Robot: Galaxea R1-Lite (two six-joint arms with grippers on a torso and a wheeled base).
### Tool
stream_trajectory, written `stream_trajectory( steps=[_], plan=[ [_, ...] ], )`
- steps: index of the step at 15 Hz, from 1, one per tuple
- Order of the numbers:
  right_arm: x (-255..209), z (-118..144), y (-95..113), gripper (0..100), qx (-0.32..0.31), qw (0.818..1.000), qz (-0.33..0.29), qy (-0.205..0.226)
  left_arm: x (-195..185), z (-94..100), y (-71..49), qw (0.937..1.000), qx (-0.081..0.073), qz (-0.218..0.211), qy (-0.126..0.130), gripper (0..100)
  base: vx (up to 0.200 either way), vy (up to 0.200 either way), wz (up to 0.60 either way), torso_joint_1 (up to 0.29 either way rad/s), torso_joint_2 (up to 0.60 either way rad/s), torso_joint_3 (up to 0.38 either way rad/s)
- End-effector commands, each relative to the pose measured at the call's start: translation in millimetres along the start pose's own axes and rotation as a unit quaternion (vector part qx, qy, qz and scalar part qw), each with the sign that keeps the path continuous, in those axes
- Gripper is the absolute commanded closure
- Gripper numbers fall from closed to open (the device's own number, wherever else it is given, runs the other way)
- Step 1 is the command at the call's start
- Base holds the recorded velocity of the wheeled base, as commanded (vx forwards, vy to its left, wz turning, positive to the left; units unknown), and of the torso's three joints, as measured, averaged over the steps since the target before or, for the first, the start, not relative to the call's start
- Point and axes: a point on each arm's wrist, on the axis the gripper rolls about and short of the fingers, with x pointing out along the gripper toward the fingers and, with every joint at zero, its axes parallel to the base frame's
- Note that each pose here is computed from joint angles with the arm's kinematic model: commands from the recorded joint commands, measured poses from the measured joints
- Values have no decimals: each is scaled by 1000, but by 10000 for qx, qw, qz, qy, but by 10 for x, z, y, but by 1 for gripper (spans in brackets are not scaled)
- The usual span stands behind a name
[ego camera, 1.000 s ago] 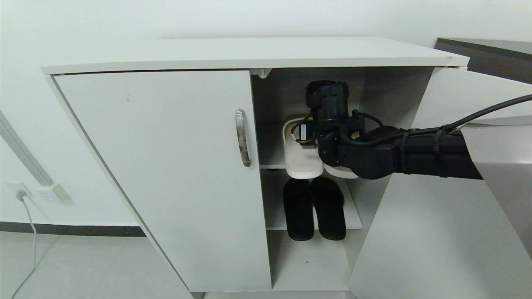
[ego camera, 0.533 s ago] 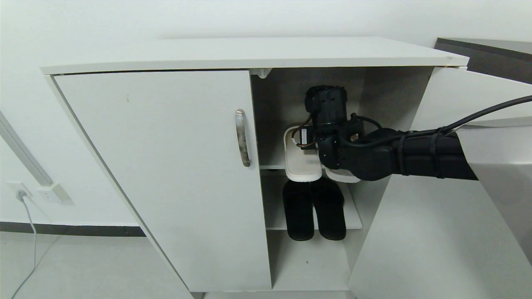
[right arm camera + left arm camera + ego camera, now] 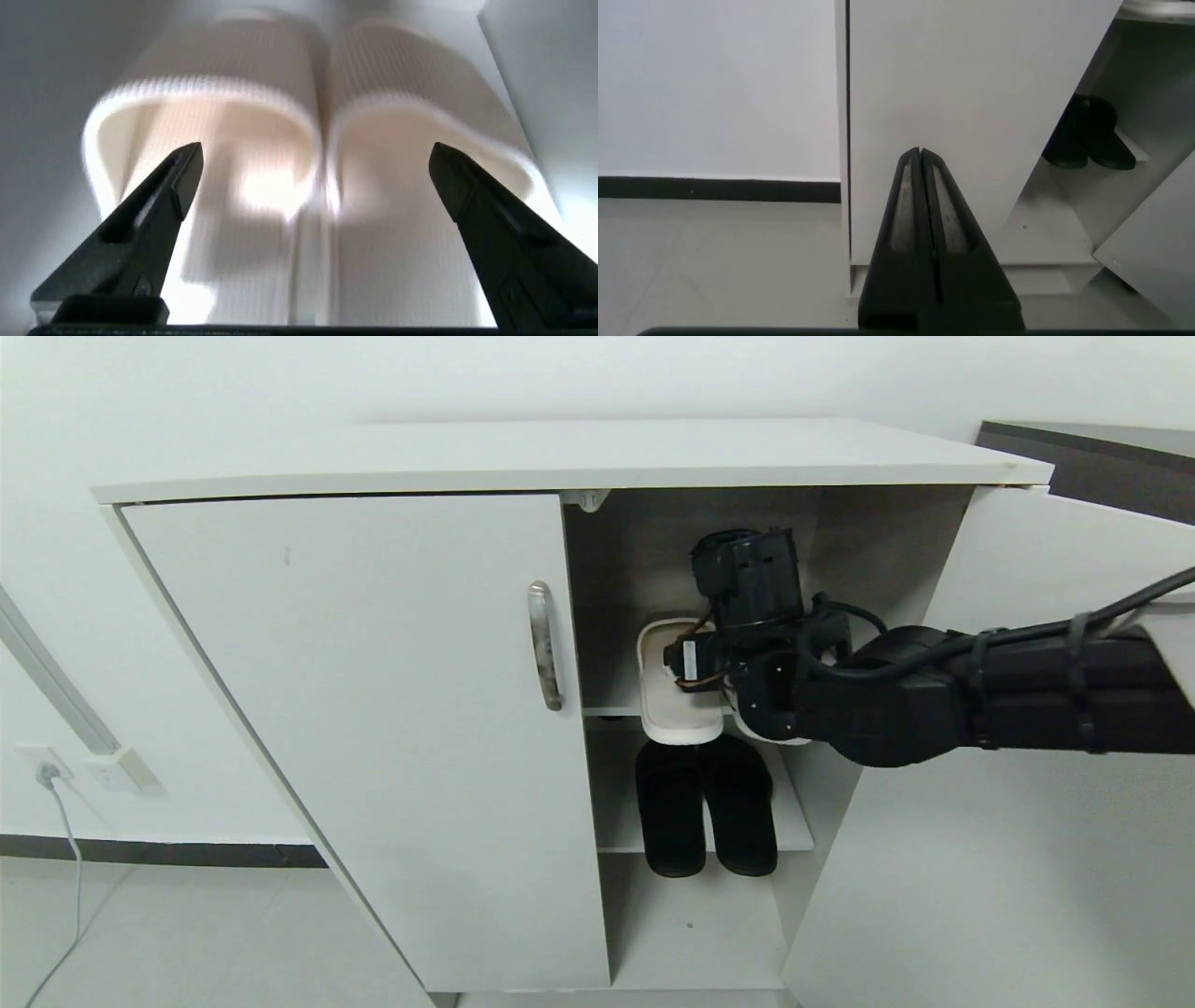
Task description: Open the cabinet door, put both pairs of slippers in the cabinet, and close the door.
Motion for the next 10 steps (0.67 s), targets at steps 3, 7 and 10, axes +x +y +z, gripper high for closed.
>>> stream_trajectory(
  steps=[3, 7, 10],
  plan=[
    [-828, 30, -255, 0, 130, 9985, 529, 55, 0, -1, 1, 10000, -3, 24, -1, 100, 0, 0, 0, 0, 0, 0],
    [-1154, -280, -250, 100, 65, 9948, 998, 208, 0, -1, 1, 10000, -3, 16, 0, 100, 0, 0, 0, 0, 0, 0],
    [-1140, -502, -243, 100, 22, 9912, 1300, 250, 0, 1, 1, 10000, -3, 15, -8, 100, 0, 0, 0, 0, 0, 0]
  ],
)
